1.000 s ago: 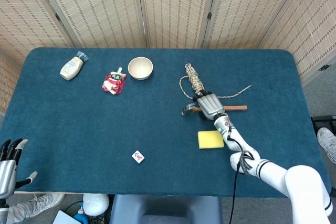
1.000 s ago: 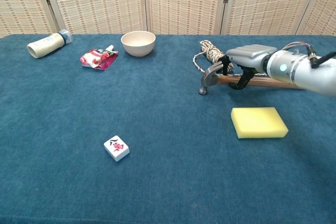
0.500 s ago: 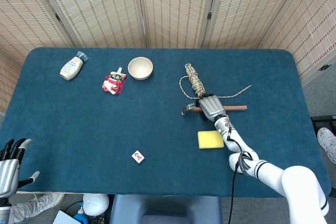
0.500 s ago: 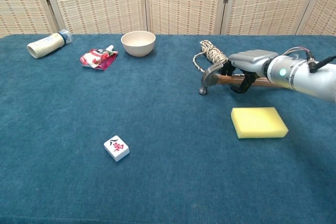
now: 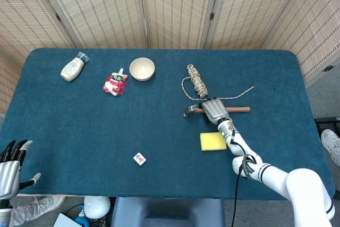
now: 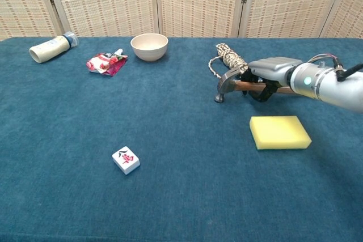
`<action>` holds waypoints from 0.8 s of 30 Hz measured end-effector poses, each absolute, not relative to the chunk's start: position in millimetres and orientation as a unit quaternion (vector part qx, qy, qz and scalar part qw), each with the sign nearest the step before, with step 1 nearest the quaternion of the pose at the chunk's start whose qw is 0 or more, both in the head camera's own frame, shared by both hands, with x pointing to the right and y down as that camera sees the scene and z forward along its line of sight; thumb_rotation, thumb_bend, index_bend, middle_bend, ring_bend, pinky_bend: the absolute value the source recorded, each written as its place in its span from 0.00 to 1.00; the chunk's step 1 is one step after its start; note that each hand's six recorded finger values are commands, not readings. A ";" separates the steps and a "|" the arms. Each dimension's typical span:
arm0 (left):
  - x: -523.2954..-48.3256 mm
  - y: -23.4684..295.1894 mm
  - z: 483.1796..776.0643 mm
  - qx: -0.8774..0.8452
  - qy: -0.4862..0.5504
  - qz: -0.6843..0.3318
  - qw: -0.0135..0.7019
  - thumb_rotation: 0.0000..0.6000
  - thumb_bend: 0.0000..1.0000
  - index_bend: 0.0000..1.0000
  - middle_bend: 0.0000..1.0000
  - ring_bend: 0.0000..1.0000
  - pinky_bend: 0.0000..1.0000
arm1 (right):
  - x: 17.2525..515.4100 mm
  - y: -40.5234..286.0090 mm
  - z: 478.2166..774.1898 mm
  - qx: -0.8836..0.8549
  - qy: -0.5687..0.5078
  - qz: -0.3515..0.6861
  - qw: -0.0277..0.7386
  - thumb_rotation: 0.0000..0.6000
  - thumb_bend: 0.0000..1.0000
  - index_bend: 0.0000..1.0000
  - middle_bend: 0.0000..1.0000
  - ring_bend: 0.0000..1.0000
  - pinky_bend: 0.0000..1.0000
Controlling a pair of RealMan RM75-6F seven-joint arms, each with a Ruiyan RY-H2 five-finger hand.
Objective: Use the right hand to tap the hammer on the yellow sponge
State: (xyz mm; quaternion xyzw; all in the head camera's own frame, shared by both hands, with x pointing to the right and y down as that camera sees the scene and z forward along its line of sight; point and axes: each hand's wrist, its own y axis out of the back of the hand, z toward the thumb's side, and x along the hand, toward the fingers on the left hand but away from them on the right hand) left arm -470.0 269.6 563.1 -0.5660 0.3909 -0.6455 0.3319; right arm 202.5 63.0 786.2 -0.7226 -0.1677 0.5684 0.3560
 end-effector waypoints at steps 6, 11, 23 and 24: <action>-469.2 269.8 564.9 -0.568 0.389 -0.646 0.331 1.00 0.20 0.15 0.14 0.06 0.20 | 200.2 63.2 786.7 -0.723 -0.169 0.568 0.355 1.00 0.51 0.47 0.47 0.33 0.35; -471.0 269.9 565.3 -0.567 0.390 -0.647 0.328 1.00 0.20 0.15 0.14 0.06 0.20 | 199.5 64.1 786.4 -0.722 -0.167 0.568 0.358 1.00 0.51 0.49 0.49 0.35 0.37; -471.4 269.7 567.3 -0.568 0.388 -0.648 0.327 1.00 0.20 0.15 0.14 0.06 0.20 | 199.9 61.4 785.3 -0.719 -0.173 0.570 0.359 1.00 0.52 0.50 0.50 0.36 0.38; -471.4 269.7 567.4 -0.568 0.388 -0.648 0.327 1.00 0.20 0.15 0.14 0.06 0.20 | 199.8 61.6 785.6 -0.719 -0.173 0.570 0.359 1.00 0.52 0.50 0.50 0.37 0.38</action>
